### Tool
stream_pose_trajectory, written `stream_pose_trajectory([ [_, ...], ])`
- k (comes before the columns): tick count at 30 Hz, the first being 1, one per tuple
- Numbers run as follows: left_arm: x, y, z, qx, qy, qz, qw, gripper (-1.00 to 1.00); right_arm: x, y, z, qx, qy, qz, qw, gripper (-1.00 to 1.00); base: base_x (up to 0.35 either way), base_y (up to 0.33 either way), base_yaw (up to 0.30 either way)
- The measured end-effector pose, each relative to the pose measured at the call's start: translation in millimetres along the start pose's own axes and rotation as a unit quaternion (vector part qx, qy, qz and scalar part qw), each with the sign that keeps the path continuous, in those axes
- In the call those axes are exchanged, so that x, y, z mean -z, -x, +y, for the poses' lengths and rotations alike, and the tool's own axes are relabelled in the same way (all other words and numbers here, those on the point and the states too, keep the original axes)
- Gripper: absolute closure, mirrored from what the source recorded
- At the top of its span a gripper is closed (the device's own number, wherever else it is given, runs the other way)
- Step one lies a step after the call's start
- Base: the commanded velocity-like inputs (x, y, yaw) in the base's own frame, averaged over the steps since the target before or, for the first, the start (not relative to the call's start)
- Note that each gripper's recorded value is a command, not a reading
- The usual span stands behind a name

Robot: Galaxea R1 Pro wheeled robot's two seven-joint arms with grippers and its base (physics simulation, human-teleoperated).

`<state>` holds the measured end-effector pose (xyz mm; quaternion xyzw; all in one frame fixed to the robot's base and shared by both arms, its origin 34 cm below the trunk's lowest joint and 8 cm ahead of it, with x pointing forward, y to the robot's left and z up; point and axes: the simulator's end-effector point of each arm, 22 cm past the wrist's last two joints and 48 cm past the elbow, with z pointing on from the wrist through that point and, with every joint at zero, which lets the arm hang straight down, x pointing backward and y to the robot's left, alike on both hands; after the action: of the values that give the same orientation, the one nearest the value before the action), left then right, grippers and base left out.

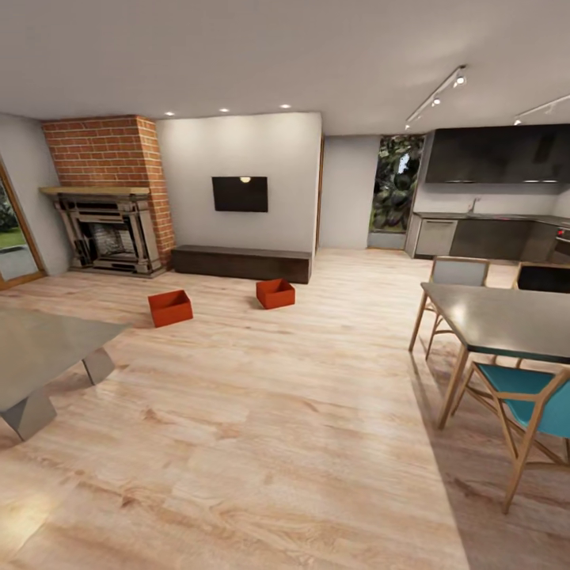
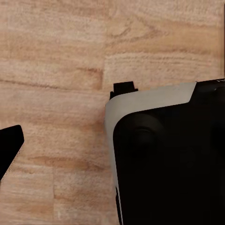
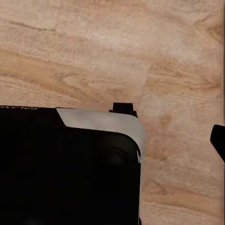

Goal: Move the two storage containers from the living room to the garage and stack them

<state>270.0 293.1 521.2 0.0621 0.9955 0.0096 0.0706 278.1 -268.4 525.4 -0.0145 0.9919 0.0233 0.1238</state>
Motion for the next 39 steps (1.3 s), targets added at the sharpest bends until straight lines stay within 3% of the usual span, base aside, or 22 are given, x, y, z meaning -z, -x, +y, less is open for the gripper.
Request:
stream_pose_trajectory([
  [29,0.0,0.0,0.0,0.000,0.000,0.000,1.0000,-1.00,0.0,-0.2,0.1,0.000,0.000,0.000,1.0000,-1.00,0.346,-0.083,0.003],
  [39,0.0,-0.1,0.0,0.000,0.000,0.000,1.0000,-1.00,0.0,0.0,0.0,0.000,0.000,0.000,1.0000,-1.00,0.346,-0.083,0.187],
])
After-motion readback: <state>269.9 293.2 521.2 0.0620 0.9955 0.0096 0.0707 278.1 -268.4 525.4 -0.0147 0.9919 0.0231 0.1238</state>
